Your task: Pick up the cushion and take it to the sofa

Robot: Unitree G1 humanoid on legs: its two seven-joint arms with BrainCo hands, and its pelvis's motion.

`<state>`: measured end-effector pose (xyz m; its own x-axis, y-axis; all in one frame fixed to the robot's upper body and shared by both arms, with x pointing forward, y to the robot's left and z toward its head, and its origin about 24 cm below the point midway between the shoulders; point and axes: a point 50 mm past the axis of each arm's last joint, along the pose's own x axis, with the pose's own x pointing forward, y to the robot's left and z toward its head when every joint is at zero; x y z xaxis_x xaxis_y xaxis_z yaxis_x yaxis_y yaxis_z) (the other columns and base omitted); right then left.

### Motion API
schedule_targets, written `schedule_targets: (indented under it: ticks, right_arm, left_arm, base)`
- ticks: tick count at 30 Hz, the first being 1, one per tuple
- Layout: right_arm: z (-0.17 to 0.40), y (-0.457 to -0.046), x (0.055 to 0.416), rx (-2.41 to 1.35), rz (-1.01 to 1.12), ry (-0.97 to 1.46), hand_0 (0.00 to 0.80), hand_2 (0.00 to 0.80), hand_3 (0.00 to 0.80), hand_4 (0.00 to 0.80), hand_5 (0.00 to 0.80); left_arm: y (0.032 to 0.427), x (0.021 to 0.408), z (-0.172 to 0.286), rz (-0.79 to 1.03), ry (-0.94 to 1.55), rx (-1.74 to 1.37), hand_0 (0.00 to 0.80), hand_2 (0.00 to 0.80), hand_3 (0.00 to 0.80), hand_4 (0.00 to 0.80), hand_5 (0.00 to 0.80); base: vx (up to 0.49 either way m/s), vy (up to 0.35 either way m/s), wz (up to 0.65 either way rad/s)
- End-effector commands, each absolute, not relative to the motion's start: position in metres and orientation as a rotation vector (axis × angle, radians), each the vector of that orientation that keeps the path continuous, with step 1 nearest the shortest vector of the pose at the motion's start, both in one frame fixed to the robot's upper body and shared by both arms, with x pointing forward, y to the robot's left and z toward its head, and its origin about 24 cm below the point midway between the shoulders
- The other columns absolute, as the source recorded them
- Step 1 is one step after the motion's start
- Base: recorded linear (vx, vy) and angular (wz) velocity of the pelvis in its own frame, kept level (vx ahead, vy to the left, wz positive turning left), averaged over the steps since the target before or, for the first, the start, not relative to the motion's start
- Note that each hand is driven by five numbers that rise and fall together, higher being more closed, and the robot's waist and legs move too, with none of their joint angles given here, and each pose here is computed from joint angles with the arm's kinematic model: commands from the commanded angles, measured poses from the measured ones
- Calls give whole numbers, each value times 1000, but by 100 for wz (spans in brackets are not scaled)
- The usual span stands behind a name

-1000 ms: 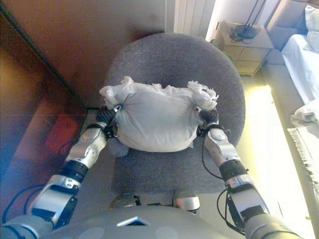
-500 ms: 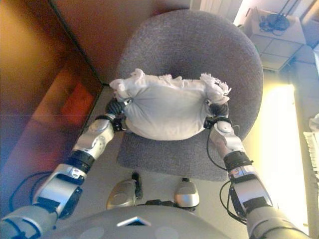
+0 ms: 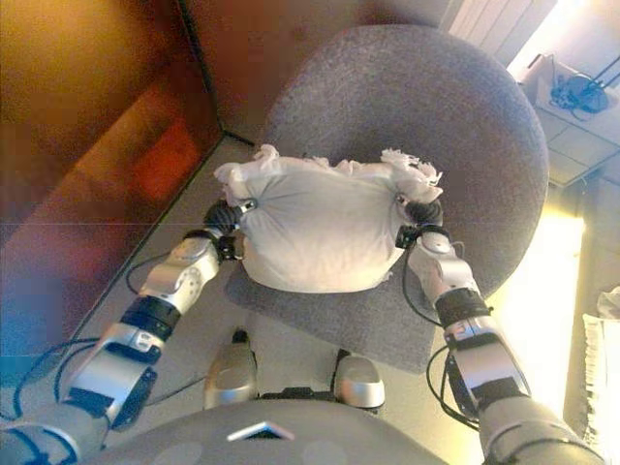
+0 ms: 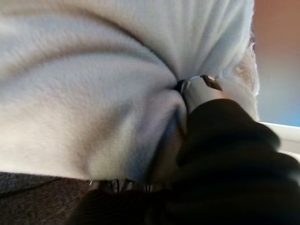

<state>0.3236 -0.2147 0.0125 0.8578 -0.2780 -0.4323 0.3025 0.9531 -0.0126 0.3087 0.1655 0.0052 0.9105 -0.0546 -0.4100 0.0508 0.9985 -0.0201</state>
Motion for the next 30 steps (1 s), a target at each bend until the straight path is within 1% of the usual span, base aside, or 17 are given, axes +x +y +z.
schedule_targets:
  ticks: [1, 6, 11, 15, 17, 21, 25, 30]
  right_arm:
    - [65, -233, 354, 76, -389, 272, 800, 800, 800, 800, 800]
    - [68, -240, 364, 92, -510, 317, 800, 800, 800, 800, 800]
    - [85, -240, 373, 53, -545, 269, 800, 800, 800, 800, 800]
    - [114, -245, 384, 46, -555, 185, 800, 800, 800, 800, 800]
    - [127, -249, 389, 23, -544, 162, 800, 800, 800, 800, 800]
    - [120, -258, 384, -33, -503, 197, 800, 800, 800, 800, 800]
    - [102, -271, 372, -101, -522, 237, 800, 800, 800, 800, 800]
    - [105, -287, 368, -114, -581, 230, 800, 800, 800, 800, 800]
  left_arm:
    - [156, 326, 46, -135, 273, -6, 800, 800, 800, 800, 800]
    - [143, 332, 52, -186, 279, 44, 800, 800, 800, 800, 800]
    - [133, 337, 59, -221, 250, 41, 800, 800, 800, 800, 800]
    - [123, 349, 83, -252, 166, 56, 800, 800, 800, 800, 800]
    - [119, 353, 87, -242, 153, 61, 800, 800, 800, 800, 800]
    - [121, 347, 67, -211, 226, -3, 800, 800, 800, 800, 800]
    - [119, 337, 46, -221, 291, -41, 800, 800, 800, 800, 800]
    - [110, 333, 41, -254, 303, -47, 800, 800, 800, 800, 800]
  base:
    - [44, -89, 11]
    - [-9, -60, 20]
    - [-38, -5, 11]
    - [-229, 3, -2]
    - [-114, 92, -7]
    - [154, 120, -12]
    - [214, 77, -8]
    - [85, 2, 0]
